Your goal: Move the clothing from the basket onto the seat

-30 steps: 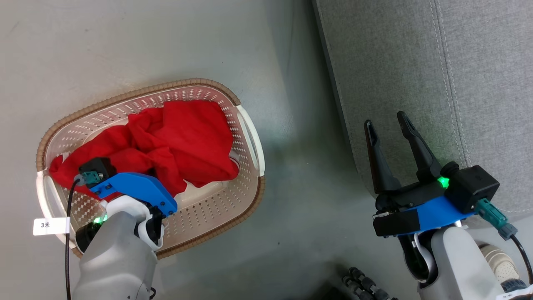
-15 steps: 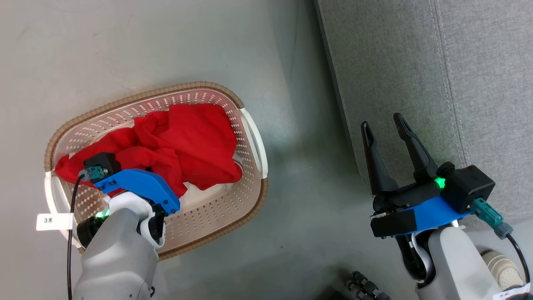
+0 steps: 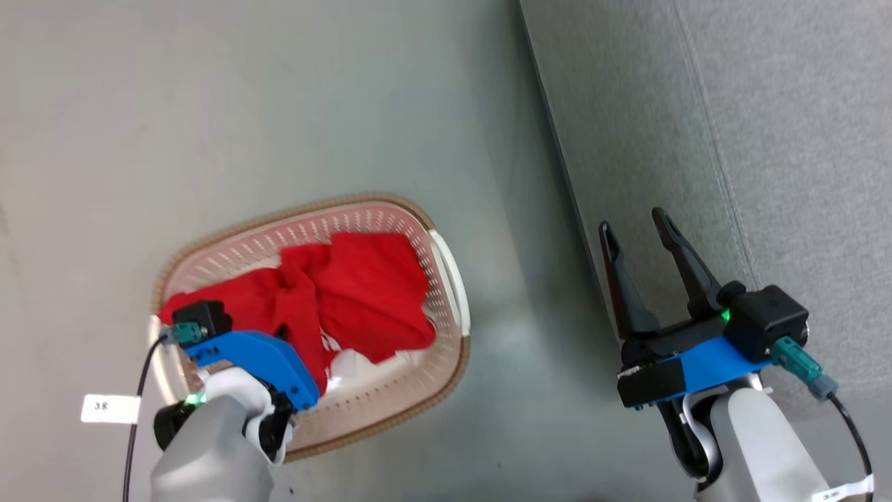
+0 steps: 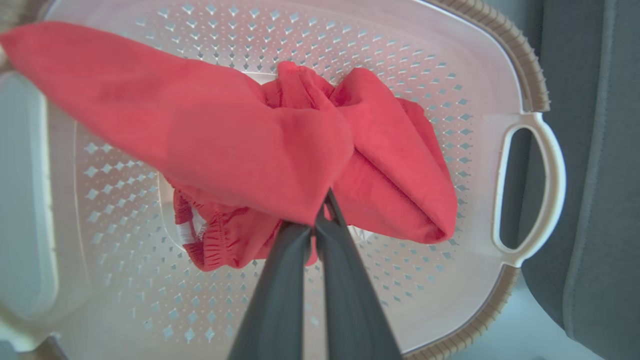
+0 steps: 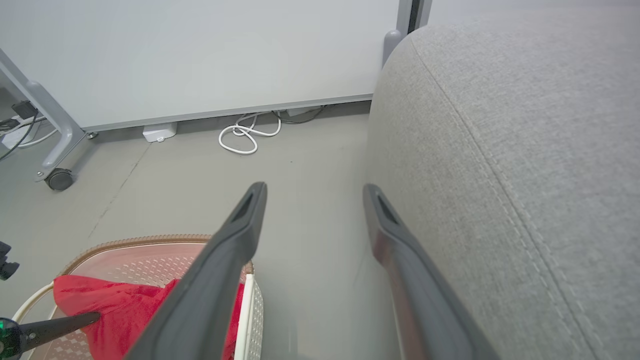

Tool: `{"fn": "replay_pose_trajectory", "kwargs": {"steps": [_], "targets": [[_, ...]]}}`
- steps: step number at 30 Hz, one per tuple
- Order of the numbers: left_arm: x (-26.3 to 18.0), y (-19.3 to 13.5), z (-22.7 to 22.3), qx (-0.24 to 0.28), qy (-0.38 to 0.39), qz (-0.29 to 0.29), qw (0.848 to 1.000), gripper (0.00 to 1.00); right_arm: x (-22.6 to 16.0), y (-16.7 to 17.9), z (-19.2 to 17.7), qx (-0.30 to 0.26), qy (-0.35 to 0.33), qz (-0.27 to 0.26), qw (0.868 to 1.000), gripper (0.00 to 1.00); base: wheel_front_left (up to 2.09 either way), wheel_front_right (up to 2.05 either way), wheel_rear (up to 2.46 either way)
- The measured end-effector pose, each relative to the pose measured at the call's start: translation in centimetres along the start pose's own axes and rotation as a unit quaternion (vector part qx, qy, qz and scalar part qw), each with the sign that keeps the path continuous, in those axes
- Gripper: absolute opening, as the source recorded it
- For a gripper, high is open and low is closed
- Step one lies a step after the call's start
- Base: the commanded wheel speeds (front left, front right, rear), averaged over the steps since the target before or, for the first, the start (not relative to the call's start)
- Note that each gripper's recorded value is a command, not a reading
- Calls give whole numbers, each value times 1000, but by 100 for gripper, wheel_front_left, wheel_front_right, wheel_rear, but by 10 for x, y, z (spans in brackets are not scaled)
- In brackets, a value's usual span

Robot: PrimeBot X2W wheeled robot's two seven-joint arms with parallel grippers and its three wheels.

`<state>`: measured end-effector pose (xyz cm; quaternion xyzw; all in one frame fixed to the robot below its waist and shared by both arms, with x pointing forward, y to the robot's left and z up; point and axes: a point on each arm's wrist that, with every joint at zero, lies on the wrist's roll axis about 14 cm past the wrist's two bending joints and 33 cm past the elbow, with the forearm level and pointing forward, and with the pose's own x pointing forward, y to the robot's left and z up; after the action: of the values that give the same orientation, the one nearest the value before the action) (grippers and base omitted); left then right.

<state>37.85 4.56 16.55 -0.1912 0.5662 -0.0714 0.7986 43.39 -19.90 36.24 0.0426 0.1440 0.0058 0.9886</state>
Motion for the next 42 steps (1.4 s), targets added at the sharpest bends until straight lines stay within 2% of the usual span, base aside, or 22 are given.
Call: {"fn": "replay_pose_trajectory", "kwargs": {"steps": [10,17,27,42], "targets": [[-63,-29,29,40,-82,-53,994,0,-20,24,36,-4,-45,30,999,100,0,0,0],[-112,-71,49,61,-153,-116,979,0,-37,40,60,-6,-77,49,996,100,0,0,0],[-182,-128,97,104,-268,-190,939,0,-55,63,88,-11,-108,80,991,100,0,0,0],[-261,-219,151,214,-365,-271,865,0,-75,72,100,-16,-123,92,988,100,0,0,0]]}}
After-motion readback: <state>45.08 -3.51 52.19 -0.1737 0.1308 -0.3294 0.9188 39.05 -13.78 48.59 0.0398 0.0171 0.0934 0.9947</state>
